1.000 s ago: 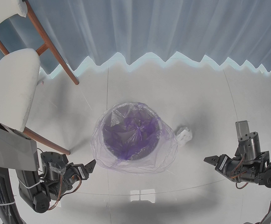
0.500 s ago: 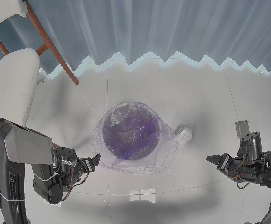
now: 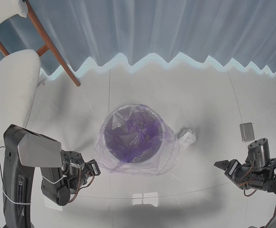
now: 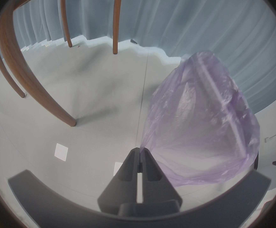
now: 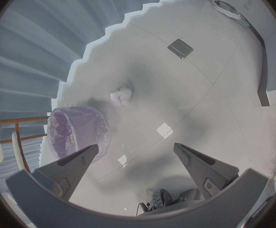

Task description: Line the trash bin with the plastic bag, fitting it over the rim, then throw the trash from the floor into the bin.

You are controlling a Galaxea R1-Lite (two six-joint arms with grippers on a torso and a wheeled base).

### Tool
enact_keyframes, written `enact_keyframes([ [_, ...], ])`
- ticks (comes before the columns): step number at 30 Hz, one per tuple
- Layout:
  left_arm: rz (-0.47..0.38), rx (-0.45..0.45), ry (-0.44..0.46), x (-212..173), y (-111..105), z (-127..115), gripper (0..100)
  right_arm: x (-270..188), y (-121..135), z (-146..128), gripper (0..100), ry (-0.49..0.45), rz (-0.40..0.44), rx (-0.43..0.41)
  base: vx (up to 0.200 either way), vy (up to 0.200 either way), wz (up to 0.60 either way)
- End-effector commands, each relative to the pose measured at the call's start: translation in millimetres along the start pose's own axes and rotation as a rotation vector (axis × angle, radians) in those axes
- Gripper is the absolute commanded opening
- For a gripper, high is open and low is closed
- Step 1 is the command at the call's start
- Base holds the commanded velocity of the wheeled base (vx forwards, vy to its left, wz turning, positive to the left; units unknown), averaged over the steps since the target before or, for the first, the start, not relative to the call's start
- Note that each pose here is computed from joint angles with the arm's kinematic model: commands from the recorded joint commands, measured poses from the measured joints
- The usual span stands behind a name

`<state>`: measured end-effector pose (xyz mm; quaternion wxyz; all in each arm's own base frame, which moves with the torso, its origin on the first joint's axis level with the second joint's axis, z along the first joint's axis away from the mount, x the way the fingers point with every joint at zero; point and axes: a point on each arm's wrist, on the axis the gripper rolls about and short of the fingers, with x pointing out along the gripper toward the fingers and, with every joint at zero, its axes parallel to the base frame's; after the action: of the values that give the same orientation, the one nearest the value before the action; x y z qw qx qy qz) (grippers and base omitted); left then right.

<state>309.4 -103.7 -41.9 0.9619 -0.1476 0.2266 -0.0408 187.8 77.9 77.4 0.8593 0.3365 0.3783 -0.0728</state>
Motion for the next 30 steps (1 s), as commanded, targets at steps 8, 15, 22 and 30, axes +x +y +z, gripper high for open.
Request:
enact_keyframes([
  [8,0.038,0.01,0.051,17,3,-6,0,-1,-3,-3,100,0.01,-0.009,0.034,0.0,0.0,0.0],
  [15,0.03,0.025,0.064,14,0,-9,0,-1,-2,-3,100,0.012,-0.005,0.031,0.0,0.0,0.0],
  [22,0.014,0.055,0.027,-9,-5,4,100,0,-3,-4,100,0.014,-0.009,0.027,0.0,0.0,0.0],
  [30,-0.056,0.074,-0.09,-83,-14,40,100,-1,3,-1,100,0.013,0.018,0.022,0.0,0.0,0.0],
])
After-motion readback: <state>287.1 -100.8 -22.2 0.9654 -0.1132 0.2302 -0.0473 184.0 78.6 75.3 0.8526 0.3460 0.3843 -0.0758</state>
